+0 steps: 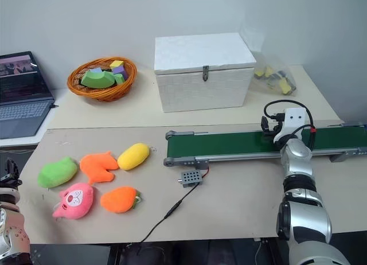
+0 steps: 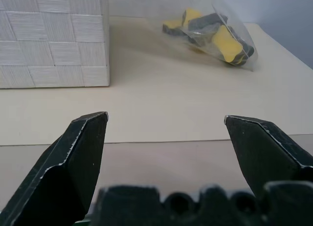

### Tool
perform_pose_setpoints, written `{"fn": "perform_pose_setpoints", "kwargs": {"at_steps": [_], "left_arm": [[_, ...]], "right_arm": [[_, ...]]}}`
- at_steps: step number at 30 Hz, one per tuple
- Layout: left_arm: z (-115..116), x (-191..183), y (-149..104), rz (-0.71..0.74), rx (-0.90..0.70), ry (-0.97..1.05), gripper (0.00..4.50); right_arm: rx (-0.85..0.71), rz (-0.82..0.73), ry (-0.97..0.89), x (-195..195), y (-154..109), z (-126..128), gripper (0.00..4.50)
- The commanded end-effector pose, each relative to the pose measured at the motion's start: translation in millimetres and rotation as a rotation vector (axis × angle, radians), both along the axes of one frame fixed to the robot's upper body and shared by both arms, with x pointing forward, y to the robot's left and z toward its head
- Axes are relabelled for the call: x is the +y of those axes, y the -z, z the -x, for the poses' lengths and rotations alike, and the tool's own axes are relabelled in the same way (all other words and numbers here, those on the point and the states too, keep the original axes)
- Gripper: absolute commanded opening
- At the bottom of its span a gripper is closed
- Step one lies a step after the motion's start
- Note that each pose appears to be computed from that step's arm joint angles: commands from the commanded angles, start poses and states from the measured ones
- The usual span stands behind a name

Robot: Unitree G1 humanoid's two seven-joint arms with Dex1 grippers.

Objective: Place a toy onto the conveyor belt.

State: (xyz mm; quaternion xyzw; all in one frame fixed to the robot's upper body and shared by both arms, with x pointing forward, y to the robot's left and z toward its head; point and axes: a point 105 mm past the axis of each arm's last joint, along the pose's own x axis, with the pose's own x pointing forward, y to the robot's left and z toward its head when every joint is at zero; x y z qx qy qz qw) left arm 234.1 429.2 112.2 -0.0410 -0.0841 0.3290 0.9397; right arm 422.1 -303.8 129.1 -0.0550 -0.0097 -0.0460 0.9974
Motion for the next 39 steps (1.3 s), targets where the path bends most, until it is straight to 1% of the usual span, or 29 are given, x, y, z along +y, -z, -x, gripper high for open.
{"fn": "perform_pose_setpoints", "kwargs": {"at_steps": [1,4,12,14,16,18,19,21,23,25,29,30,32,35,39], "left_arm": [[-2.5,2.0,-15.1,-0.053,-0.019,0.010,3.20],[-7.7,-0.2,-11.0,-0.049,0.006,0.024,3.20],[-11.9,-3.8,-9.2,-0.033,-0.004,0.054,3.20],[-12.7,-4.1,-8.7,-0.033,-0.001,0.057,3.20],[-14.3,-5.7,-8.3,-0.032,0.002,0.066,3.20],[-15.3,-6.6,-7.9,-0.032,0.003,0.071,3.20],[-15.5,-6.7,-7.8,-0.031,0.004,0.072,3.20],[-15.7,-7.1,-7.5,-0.031,0.004,0.074,3.20],[-16.3,-7.4,-7.7,-0.030,0.001,0.077,3.20],[-16.8,-7.6,-7.7,-0.031,0.002,0.078,3.20],[-18.3,-7.9,-8.7,-0.030,-0.002,0.083,3.20],[-18.8,-8.1,-9.0,-0.030,-0.002,0.084,3.20],[-19.6,-8.5,-9.5,-0.033,0.000,0.089,3.20],[-20.0,-9.0,-11.3,-0.037,-0.001,0.093,3.20],[-15.4,-8.7,-10.3,-0.028,0.000,0.093,3.20]], "right_arm": [[-0.058,0.005,0.020,-7.4,-17.1,1.4,4.50],[-0.052,0.007,0.029,-8.9,-15.1,2.1,4.50],[-0.044,0.011,0.043,-12.5,-13.4,3.6,4.50],[-0.048,0.009,0.041,-11.8,-14.8,3.0,4.50],[-0.071,0.013,-0.005,-1.5,-22.4,-0.3,4.50],[-0.127,-0.008,-0.172,29.3,-38.7,-4.1,4.50],[-0.154,-0.018,-0.311,54.1,-47.9,-1.8,4.50],[-0.176,-0.044,-0.553,94.6,-59.2,10.9,4.50],[-0.152,-0.101,-0.810,129.9,-63.9,35.4,4.50],[-0.106,-0.085,-1.044,157.8,-61.3,67.8,4.50],[0.007,-0.027,-1.404,188.2,-50.5,128.8,4.50],[0.034,0.014,-1.478,194.0,-48.4,141.9,4.50],[0.078,0.119,-1.550,202.4,-44.3,155.7,4.50],[0.088,0.257,-1.555,208.0,-41.8,158.8,4.50],[0.068,0.280,-1.522,210.8,-43.9,153.0,4.50]]}}
